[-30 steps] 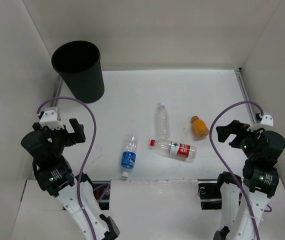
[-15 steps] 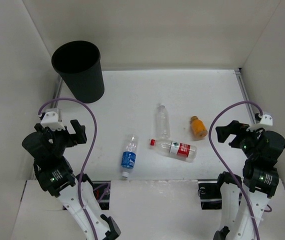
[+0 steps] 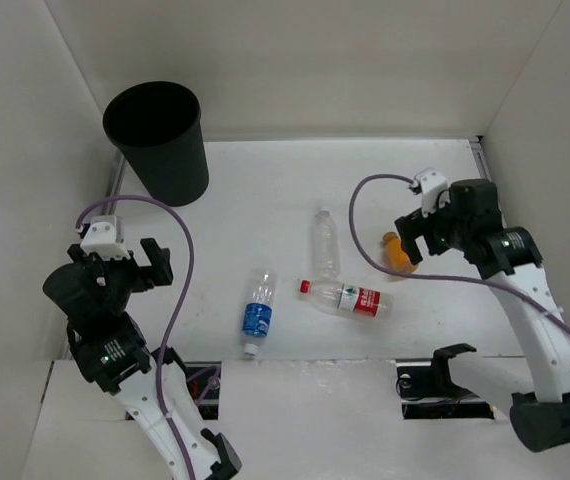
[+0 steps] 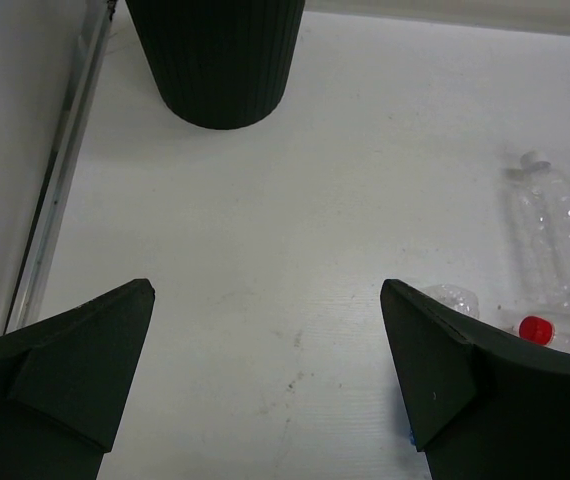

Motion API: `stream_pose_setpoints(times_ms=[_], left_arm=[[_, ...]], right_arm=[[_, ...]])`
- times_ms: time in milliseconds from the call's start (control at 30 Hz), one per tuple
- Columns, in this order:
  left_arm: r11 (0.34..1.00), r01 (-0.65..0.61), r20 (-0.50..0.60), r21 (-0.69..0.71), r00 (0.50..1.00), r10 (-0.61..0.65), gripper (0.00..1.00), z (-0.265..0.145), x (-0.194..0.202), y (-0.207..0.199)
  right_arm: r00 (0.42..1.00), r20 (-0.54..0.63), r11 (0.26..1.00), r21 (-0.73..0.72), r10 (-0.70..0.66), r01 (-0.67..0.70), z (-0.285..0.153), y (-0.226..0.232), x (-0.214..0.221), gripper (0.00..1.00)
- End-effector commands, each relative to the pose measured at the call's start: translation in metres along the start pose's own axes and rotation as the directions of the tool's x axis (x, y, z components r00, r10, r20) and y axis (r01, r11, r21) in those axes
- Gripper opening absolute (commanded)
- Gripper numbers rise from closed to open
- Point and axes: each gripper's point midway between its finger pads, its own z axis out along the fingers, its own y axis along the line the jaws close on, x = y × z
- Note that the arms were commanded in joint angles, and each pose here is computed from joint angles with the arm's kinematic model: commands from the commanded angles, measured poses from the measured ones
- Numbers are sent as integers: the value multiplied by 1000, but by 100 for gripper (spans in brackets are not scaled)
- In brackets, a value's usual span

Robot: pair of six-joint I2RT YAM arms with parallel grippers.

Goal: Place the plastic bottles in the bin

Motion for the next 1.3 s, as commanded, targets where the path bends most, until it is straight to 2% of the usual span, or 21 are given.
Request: stream_pose_setpoints(times_ms=[0,167,500,733,1267], left_arm=[[999,-42,66,20,997,41,100,-1,-16,-4],[997,-69,101,27,993,66,100,-8,-28,-10],[995,-95,121,13,988,93,100,-13,-43,-10],[995,-101,127,19,987,98,100,-11,-52,-9],[992,-122,144,21,983,118,100,-14,-59,-12]], right_arm=[[975,-97,979,15,-200,202,24,-10,12,100],[983,-153,995,-40,-98,93,59,-12,18,100],[961,-274,997,-65,26,-45,86,-7,47,100],[932,-358,995,-58,58,-84,108,-14,75,100],[915,-398,992,-69,65,-101,158,-1,93,99]])
